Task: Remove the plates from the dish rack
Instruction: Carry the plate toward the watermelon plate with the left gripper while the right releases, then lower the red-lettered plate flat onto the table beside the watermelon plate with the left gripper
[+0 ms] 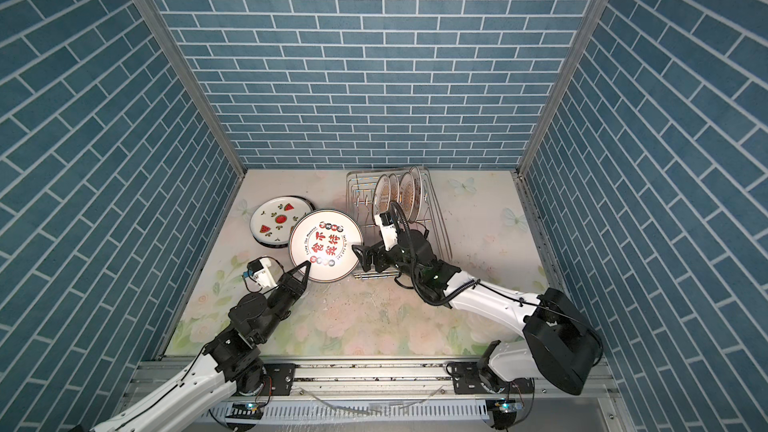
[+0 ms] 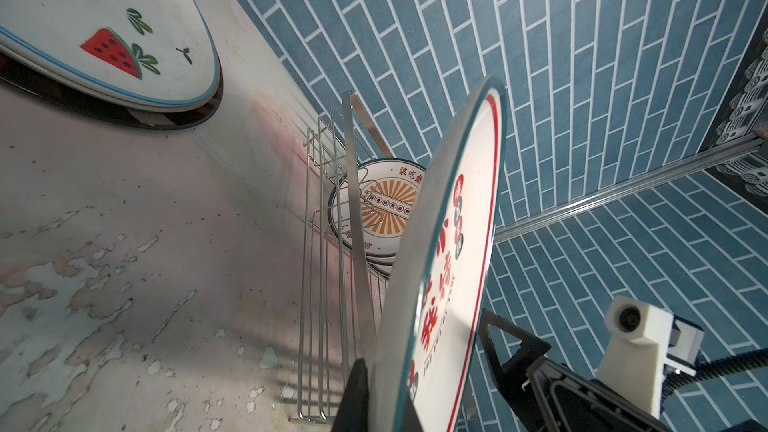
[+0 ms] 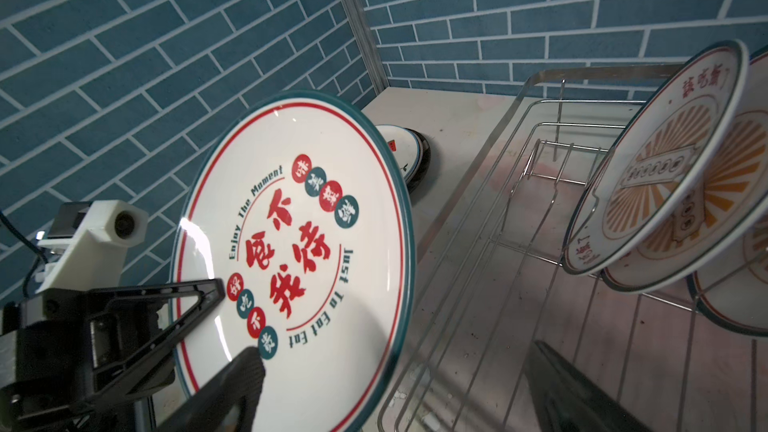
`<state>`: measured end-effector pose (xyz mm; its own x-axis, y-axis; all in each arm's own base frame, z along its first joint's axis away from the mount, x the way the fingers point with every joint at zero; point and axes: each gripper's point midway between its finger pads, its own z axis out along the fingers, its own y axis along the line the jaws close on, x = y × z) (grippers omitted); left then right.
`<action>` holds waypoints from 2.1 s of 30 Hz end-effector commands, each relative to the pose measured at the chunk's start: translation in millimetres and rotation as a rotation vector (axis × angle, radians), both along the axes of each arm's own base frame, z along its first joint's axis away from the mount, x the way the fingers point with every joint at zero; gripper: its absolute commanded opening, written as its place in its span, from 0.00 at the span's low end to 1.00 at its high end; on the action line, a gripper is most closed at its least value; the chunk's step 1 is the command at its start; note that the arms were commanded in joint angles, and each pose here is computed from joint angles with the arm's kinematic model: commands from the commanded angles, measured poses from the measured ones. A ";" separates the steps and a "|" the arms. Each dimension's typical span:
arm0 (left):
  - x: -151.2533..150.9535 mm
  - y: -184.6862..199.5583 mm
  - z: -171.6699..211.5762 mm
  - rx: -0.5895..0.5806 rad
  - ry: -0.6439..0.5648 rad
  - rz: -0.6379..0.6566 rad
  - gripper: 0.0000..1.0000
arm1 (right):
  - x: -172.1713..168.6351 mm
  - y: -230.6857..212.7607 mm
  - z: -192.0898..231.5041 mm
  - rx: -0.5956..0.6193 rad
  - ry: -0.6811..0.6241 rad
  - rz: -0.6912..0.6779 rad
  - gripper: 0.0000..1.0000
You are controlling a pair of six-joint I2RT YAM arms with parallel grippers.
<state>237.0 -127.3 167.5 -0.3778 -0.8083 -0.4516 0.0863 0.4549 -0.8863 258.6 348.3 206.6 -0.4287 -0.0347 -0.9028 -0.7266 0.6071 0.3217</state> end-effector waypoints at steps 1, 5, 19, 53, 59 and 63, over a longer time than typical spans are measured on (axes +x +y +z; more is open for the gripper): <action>0.0 16.8 -5.5 0.013 0.025 0.082 0.00 | -4.0 15.3 18.5 0.001 -0.074 0.053 0.99; -3.0 29.9 -13.1 -0.014 0.028 0.137 0.00 | -14.4 30.7 18.8 0.015 -0.078 0.128 0.99; -9.8 54.3 -42.0 0.024 0.115 0.242 0.00 | -21.4 75.1 4.3 -0.104 -0.091 0.161 0.99; -12.4 39.6 -60.4 0.121 0.465 0.206 0.00 | -33.1 115.8 -16.7 -0.151 -0.009 0.277 0.98; -10.1 36.2 -65.5 0.130 0.519 0.200 0.01 | -32.5 116.9 -17.4 -0.154 -0.009 0.277 0.97; -5.9 39.5 -66.0 0.127 0.525 0.226 0.01 | -31.6 112.9 -16.3 -0.155 -0.021 0.262 0.97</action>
<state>220.4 -86.6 80.7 -0.4477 -0.8172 -0.3630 -0.4802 0.5622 -0.6733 227.5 455.8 175.2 -0.4037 -0.2948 -0.8661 -0.8560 0.4559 0.2438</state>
